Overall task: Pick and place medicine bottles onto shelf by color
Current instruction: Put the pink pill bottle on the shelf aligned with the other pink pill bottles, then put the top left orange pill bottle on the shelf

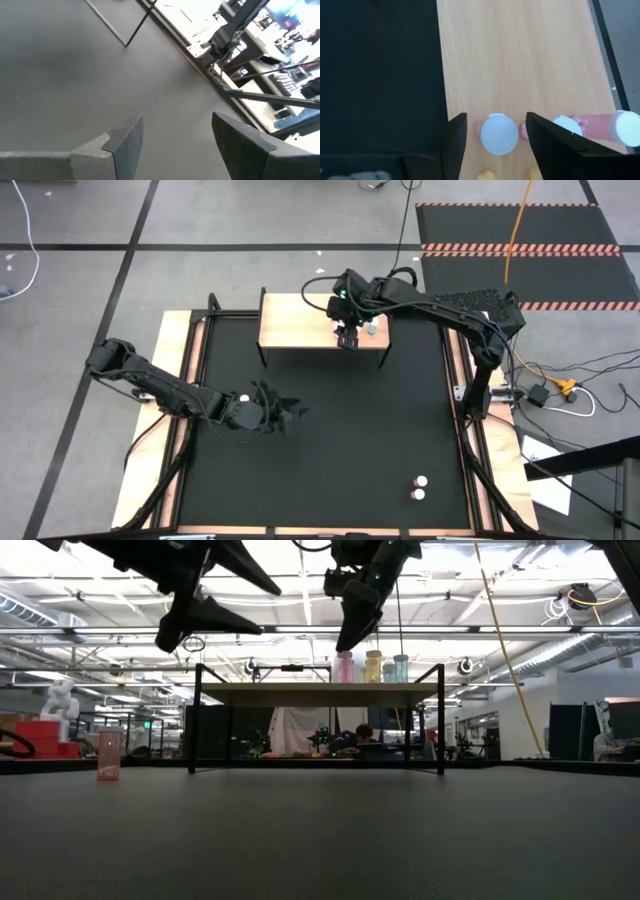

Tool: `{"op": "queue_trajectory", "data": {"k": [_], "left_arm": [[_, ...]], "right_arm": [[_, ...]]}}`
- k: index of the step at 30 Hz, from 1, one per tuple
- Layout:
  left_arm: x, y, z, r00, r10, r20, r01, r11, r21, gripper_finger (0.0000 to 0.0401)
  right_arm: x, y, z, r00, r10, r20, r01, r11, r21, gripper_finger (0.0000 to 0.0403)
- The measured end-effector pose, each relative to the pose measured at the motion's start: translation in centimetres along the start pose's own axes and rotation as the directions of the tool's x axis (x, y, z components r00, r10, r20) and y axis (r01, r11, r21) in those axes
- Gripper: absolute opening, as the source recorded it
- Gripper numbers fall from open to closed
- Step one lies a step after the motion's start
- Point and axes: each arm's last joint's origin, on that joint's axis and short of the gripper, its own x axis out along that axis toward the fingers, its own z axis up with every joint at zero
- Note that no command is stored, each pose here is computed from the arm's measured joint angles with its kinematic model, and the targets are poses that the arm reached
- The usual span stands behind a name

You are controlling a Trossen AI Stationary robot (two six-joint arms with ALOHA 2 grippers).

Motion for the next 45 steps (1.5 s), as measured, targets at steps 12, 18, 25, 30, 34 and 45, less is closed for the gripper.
{"op": "queue_trajectory", "data": {"k": [12, 18, 25, 30, 34, 45], "left_arm": [[-1.3, -3.2, 1.6, 0.996, 0.082, -0.020, -0.075, 0.964, 0.256, 0.0234], [-3.3, -4.7, 3.9, 0.965, 0.254, -0.057, -0.210, 0.888, 0.408, 0.0234], [-5.6, -4.1, 6.0, 0.873, 0.468, 0.135, -0.474, 0.753, 0.457, 0.0234], [-7.8, -1.8, 5.6, 0.818, 0.562, 0.122, -0.565, 0.746, 0.353, 0.0234], [-10.3, -0.4, 4.3, 0.823, 0.556, 0.117, -0.564, 0.773, 0.290, 0.0234], [-9.7, 6.0, -3.4, 0.818, 0.575, -0.023, -0.548, 0.790, 0.277, 0.0234]], "right_arm": [[-6.3, 1.9, 1.4, 0.967, -0.044, 0.250, 0.054, 0.998, -0.035, 0.0219], [-9.9, 3.9, 2.1, 0.916, -0.023, 0.401, 0.039, 0.999, -0.032, 0.0220], [-11.2, 8.8, 3.7, 0.834, 0.178, 0.523, -0.092, 0.978, -0.186, 0.0220], [-12.2, 12.0, 4.7, 0.759, 0.251, 0.601, -0.155, 0.966, -0.209, 0.0220], [-12.3, 14.0, 4.4, 0.766, 0.307, 0.565, -0.216, 0.951, -0.224, 0.0220], [-10.5, 14.6, 4.2, 0.764, 0.311, 0.566, -0.221, 0.949, -0.224, 0.0220]]}}
